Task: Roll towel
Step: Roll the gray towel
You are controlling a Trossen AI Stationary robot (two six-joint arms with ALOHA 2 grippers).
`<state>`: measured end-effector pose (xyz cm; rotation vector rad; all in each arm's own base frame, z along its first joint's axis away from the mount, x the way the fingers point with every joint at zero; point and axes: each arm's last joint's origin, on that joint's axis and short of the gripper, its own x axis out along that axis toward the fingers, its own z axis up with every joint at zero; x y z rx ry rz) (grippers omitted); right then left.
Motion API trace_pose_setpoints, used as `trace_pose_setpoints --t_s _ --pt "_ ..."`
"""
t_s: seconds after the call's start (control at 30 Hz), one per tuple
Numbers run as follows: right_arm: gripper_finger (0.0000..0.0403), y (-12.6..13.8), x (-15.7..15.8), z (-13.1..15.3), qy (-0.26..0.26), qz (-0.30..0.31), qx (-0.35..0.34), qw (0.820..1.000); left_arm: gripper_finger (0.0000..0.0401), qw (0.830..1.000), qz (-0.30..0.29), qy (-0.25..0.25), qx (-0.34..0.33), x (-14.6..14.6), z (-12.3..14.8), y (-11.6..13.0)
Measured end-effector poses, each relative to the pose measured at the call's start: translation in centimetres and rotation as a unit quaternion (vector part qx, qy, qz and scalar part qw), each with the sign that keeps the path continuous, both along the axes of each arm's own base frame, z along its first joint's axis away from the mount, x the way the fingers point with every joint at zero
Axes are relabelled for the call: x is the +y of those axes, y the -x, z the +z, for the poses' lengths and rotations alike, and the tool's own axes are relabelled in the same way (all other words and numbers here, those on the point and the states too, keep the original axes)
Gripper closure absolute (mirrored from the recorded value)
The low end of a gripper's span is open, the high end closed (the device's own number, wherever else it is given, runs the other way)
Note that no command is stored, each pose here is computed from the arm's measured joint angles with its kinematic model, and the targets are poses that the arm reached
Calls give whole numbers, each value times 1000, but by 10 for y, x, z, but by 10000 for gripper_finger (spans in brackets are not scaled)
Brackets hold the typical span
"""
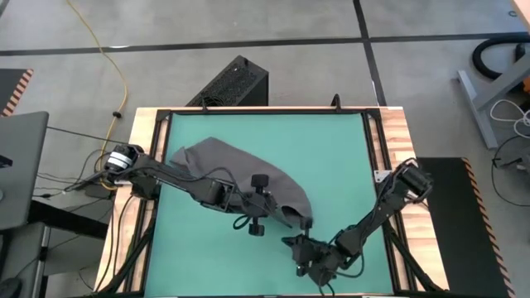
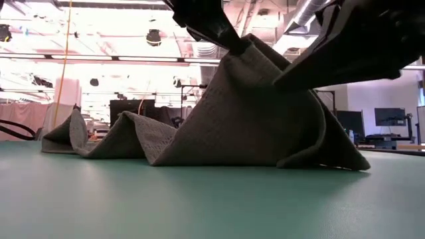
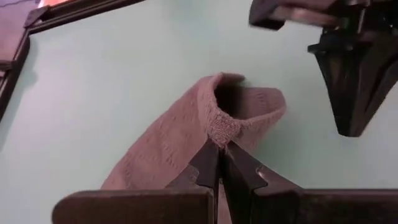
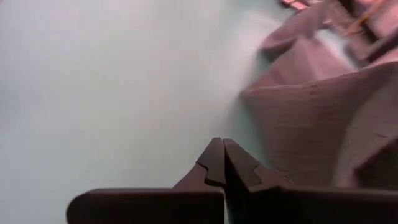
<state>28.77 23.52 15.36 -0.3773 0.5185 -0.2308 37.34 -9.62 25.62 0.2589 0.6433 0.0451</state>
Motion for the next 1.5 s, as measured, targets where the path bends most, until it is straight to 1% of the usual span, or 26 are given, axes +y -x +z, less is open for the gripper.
trace_pose_setpoints --t_s 0.1,0.23,0.33,0.43,0.53,0.67,0.87,0.93,1.07,1.2,1.33,1.5 --pt "387 0 -6 -2 15 -34 -6 999 401 1000 -8 6 10 1 7 -1" --pt "389 0 -25 -9 40 -94 13 995 401 1000 -9 6 12 0 25 -3" --pt "390 3 -35 -11 70 -133 10 989 401 1000 -11 9 2 -2 39 -4" --pt "390 11 -38 -11 110 -158 -4 981 401 1000 -14 7 8 -4 46 -3" --pt "391 18 -37 -8 133 -166 -17 977 401 1000 -16 4 16 -6 49 -1" --pt "391 28 -43 2 140 -174 -12 975 401 999 -20 1 25 -9 49 1" --pt "391 48 -63 28 163 -189 13 968 401 1000 -19 13 21 -16 49 3" --pt "389 56 -67 37 164 -184 37 968 401 999 -17 23 14 -20 50 3" --pt "384 73 -70 50 146 -147 128 970 401 999 -20 44 -9 -29 47 3" --pt "384 91 -69 66 103 -119 170 973 401 997 -23 64 -29 -40 40 5" --pt "388 109 -63 84 45 -77 173 981 401 994 -20 95 -43 -51 28 9" --pt "382 129 -48 97 -14 -24 139 990 401 988 -28 141 -63 -70 -3 21"
